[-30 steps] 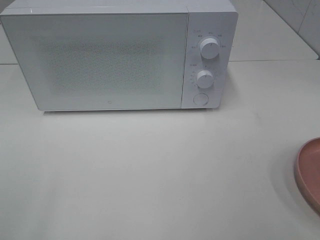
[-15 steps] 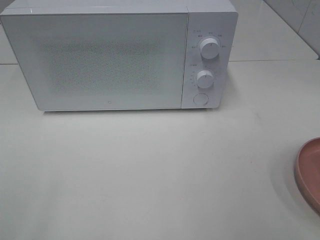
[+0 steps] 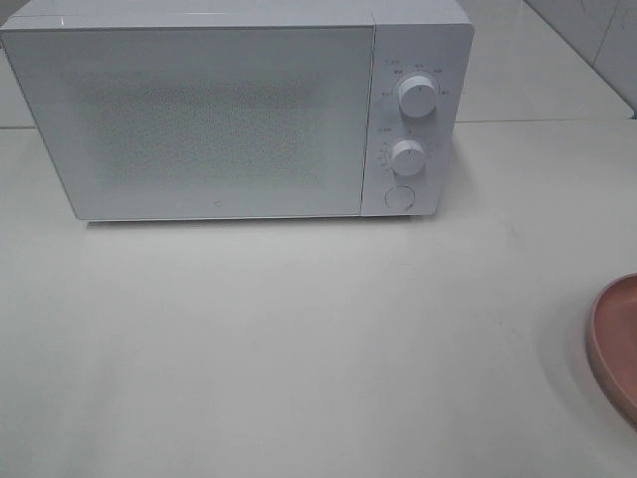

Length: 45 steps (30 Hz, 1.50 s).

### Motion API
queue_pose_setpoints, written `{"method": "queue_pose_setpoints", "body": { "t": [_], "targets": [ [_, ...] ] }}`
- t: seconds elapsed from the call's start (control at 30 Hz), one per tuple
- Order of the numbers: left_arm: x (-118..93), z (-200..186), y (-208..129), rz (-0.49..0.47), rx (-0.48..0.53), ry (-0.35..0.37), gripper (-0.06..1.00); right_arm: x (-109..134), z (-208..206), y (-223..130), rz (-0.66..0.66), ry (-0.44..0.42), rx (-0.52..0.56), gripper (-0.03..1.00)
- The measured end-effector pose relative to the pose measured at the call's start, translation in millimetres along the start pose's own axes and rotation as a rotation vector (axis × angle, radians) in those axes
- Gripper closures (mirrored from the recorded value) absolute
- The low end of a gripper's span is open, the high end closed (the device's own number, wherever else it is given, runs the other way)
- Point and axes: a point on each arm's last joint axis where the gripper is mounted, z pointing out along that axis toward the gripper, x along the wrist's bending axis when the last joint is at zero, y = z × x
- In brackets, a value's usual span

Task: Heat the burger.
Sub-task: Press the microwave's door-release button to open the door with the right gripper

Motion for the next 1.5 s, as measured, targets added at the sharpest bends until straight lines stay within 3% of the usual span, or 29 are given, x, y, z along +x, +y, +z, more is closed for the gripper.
{"method": "queue_pose_setpoints", "body": {
  "t": [0.6,0.93,1.1,1.5],
  "targets": [
    [0,0,0,0.0,0.0,0.0,-0.05,-3,63,-15,-0.015,-0.013,0.008,0.23],
    [0,0,0,0.0,0.0,0.0,-0.05,-3,87,-20,-0.021,-0.01,-0.09,0.23],
    [0,0,0,0.0,0.0,0.0,-0.05,-3,103,-10,-0.028,-0.006,-0.216,0.23],
    [0,0,0,0.0,0.0,0.0,-0.05,-2,134,-10,-0.078,-0.007,-0.267,0.23]
  ]
}}
